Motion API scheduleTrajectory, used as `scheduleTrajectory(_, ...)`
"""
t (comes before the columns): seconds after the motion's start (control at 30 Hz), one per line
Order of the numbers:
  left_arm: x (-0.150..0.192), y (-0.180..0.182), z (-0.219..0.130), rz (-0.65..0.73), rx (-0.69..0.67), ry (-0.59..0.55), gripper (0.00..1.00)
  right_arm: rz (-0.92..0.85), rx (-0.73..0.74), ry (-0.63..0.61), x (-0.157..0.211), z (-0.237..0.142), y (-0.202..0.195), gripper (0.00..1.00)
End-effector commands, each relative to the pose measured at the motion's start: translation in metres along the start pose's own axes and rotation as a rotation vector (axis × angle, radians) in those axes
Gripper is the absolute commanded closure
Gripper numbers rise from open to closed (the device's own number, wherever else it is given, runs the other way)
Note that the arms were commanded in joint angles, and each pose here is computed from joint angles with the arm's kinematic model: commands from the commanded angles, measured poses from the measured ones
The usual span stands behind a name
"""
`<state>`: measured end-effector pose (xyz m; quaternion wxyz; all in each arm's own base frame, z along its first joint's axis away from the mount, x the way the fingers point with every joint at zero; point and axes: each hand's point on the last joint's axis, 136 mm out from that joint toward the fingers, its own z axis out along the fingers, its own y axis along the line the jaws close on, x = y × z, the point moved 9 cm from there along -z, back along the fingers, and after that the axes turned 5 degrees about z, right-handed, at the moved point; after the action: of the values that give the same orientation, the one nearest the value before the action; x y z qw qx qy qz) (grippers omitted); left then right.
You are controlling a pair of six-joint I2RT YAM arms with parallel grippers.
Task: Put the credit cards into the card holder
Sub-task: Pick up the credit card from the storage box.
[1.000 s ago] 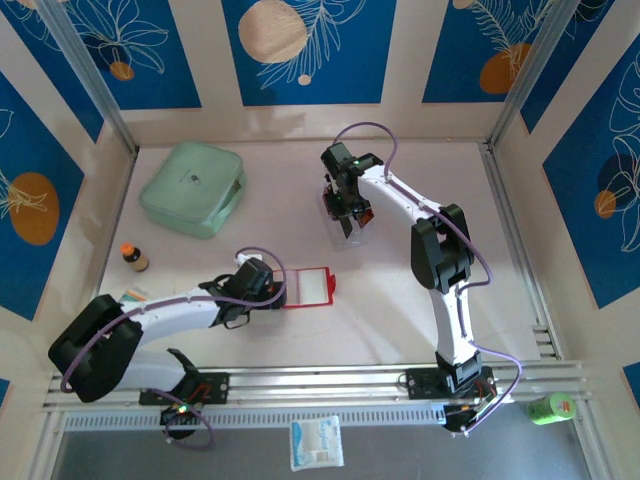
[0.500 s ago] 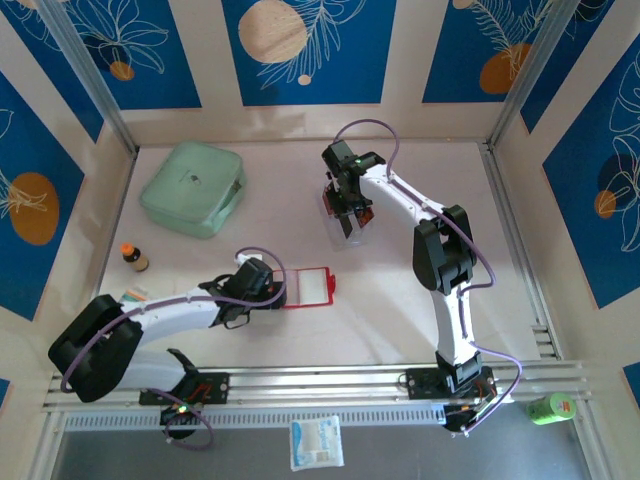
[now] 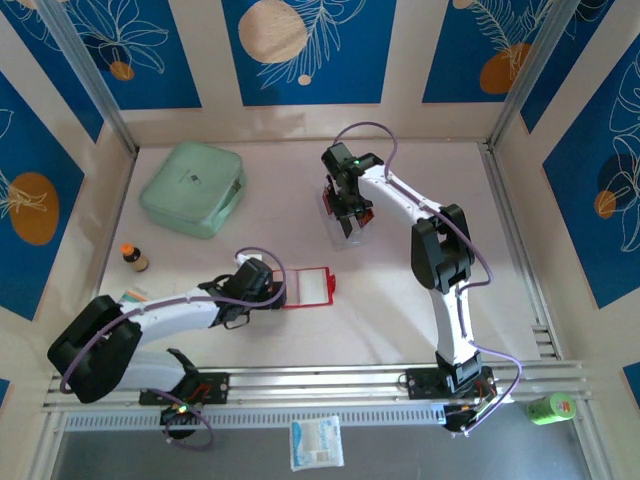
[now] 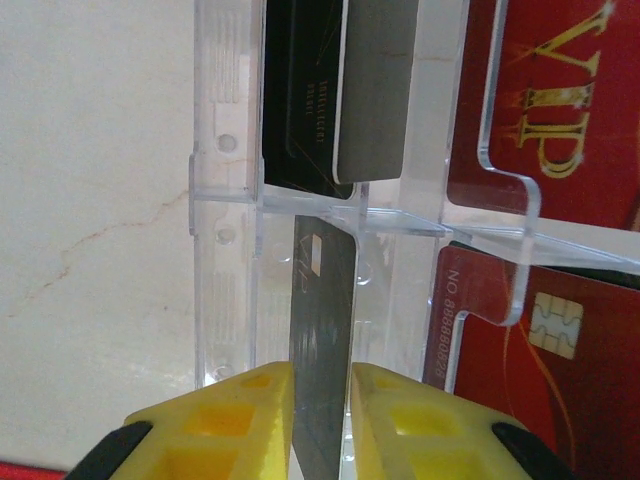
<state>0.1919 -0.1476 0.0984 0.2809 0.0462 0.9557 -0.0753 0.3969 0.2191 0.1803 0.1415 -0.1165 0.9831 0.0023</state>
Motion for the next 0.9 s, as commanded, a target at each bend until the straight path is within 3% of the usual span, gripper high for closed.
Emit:
scheduleTrajectory(0.0, 0.010, 0.011, 0.001, -0.007, -0.059, 0.033, 0.00, -0.012, -0.015, 0.024, 0.000, 0.003, 0.001, 0.79)
scheduleTrajectory(0.17, 0.010, 0.012, 0.000, -0.009, -0.060, 0.031, 0.00, -0.010, -0.018, 0.025, 0.000, 0.004, 0.002, 0.84)
scheduleTrajectory(0.47, 0.011, 0.013, 0.000, -0.009, -0.063, 0.029, 0.00, -0.012, -0.050, 0.013, -0.002, -0.006, 0.003, 1.00)
scheduleTrajectory(0.87, 0.010, 0.014, -0.003, -0.007, -0.077, 0.026, 0.00, -0.043, -0.199, -0.141, -0.001, -0.093, 0.026, 1.00)
